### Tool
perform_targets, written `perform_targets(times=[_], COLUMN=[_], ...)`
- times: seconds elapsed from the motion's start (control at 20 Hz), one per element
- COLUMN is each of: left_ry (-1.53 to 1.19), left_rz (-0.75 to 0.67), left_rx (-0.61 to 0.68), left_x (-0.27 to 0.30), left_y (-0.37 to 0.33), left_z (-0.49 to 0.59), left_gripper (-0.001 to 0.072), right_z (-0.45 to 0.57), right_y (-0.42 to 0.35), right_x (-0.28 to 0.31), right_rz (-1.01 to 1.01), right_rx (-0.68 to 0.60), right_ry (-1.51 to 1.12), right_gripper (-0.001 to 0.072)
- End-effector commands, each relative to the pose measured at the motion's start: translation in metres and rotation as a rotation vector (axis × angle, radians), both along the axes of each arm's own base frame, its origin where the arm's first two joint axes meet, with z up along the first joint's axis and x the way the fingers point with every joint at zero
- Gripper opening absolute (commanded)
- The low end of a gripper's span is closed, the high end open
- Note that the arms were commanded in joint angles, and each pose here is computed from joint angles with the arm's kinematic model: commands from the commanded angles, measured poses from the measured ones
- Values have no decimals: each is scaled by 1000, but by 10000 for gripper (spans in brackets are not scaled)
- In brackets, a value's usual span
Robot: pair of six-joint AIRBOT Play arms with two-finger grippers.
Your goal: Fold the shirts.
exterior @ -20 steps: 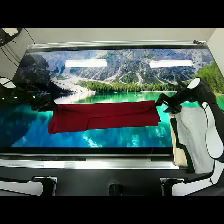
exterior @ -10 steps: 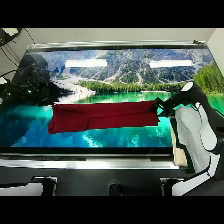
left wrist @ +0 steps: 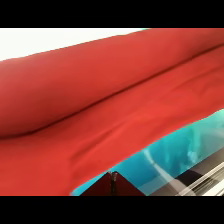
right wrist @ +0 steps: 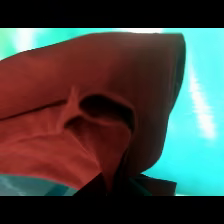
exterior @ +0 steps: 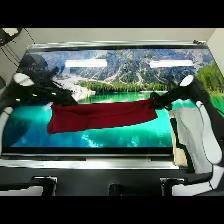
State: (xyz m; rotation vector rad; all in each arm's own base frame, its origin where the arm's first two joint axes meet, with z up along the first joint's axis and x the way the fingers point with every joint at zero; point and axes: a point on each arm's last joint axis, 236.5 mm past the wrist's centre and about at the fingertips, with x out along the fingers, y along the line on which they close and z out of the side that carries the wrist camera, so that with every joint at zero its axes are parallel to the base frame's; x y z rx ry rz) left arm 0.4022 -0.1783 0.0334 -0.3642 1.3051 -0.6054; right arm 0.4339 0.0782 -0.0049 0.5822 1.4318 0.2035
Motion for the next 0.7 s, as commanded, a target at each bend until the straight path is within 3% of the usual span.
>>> perform_targets(times=[0.0,0.2,0.65], left_ry=[3,83,247], left_rz=[13,25,95], left_rx=[-22,-167,-344], left_x=[-7,-23,-56], left_y=[-76,-160,-250], left_z=[-41,-66,-94], left_gripper=[26,26,26], right_z=[79,136,215], right_y=[13,42,49], right_x=[-15,-62,-126], right_rz=[29,117,66], right_rx=[11,18,50], right_ry=[-155,-210,-312], right_gripper=[45,45,46])
